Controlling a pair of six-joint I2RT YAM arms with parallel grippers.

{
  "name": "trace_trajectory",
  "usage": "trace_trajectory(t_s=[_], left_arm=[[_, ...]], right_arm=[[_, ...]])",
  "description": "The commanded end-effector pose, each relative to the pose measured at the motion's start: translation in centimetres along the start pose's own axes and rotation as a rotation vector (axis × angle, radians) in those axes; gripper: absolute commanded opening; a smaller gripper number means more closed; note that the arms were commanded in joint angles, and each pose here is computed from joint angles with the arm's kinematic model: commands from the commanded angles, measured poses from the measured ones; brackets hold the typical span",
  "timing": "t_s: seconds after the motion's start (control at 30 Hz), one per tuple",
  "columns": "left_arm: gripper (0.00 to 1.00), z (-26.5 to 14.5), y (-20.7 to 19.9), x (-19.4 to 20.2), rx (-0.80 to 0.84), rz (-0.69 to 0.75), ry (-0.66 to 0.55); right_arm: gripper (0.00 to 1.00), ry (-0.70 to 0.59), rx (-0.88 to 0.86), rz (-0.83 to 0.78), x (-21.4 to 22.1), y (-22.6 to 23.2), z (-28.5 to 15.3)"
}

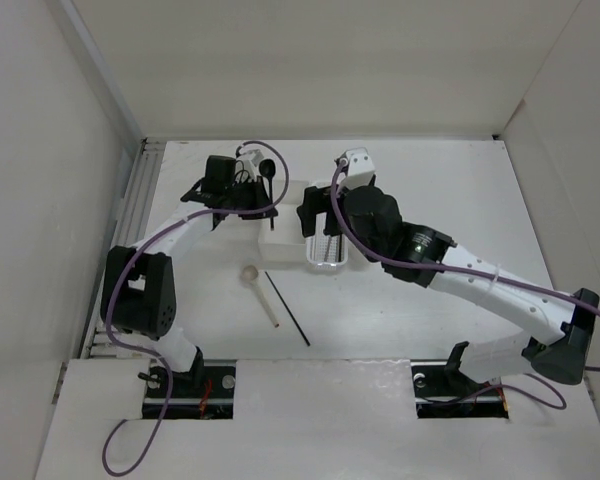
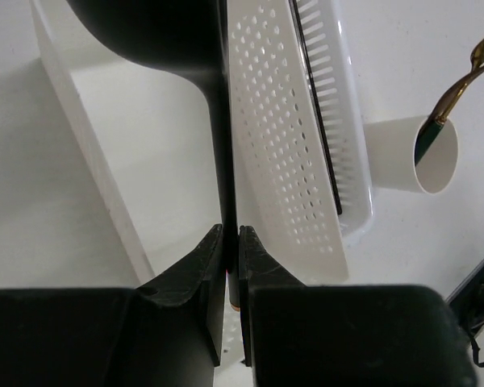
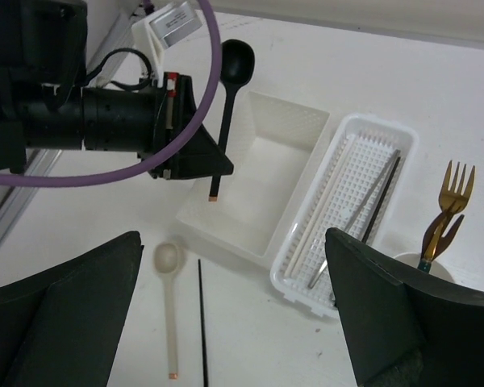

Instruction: Sort the eating utensils into containers

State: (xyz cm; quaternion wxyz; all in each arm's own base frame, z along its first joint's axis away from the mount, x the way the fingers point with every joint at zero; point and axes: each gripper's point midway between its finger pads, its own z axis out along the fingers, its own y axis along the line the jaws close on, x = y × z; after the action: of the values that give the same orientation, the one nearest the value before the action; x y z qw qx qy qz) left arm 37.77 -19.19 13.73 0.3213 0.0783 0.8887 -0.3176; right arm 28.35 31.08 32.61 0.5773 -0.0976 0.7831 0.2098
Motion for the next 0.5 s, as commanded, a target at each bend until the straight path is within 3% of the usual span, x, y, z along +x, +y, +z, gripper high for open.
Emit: trace_trajectory(t_s=[0.0, 0.1, 0.13, 0.23, 0.27, 0.3, 0.4, 0.47], left_arm=[[0.00, 0.6, -1.0, -1.7, -0.009, 0.037, -0.004], [0.09, 1.4, -1.7, -2.0, -0.007, 0.038, 0.011], [0.18, 1.3, -1.9, -2.4, -0.004, 0.033, 0.004], [0.25, 1.3, -1.3, -2.4, -0.044, 0.018, -0.001], [0.39, 1.3, -1.3, -2.4, -0.045, 0.008, -0.001], [0.44, 1.4, -0.9, -2.0, -0.058, 0.003, 0.004], [0.55, 1.3, -0.8, -1.8, -0.070, -0.010, 0.011], [0.56, 0.9, -1.0, -2.3, -0.078, -0.016, 0.000]], right_arm=[[1.00, -0.015, 0.032, -0.040, -1.1, -1.0, 0.2], [1.00, -0.008, 0.035, -0.044, -0.9, -1.1, 0.1], [1.00, -0.008, 0.035, -0.044, -0.9, -1.1, 0.1], [1.00, -0.009, 0.035, -0.053, -1.1, -1.2, -0.2], [1.00, -0.009, 0.035, -0.053, -1.1, -1.2, -0.2], [1.00, -0.009, 0.035, -0.053, -1.0, -1.4, -0.4], [1.00, -0.019, 0.041, -0.057, -1.4, -1.6, -0.6], [1.00, -0.019, 0.041, -0.057, -1.4, -1.6, -0.6]])
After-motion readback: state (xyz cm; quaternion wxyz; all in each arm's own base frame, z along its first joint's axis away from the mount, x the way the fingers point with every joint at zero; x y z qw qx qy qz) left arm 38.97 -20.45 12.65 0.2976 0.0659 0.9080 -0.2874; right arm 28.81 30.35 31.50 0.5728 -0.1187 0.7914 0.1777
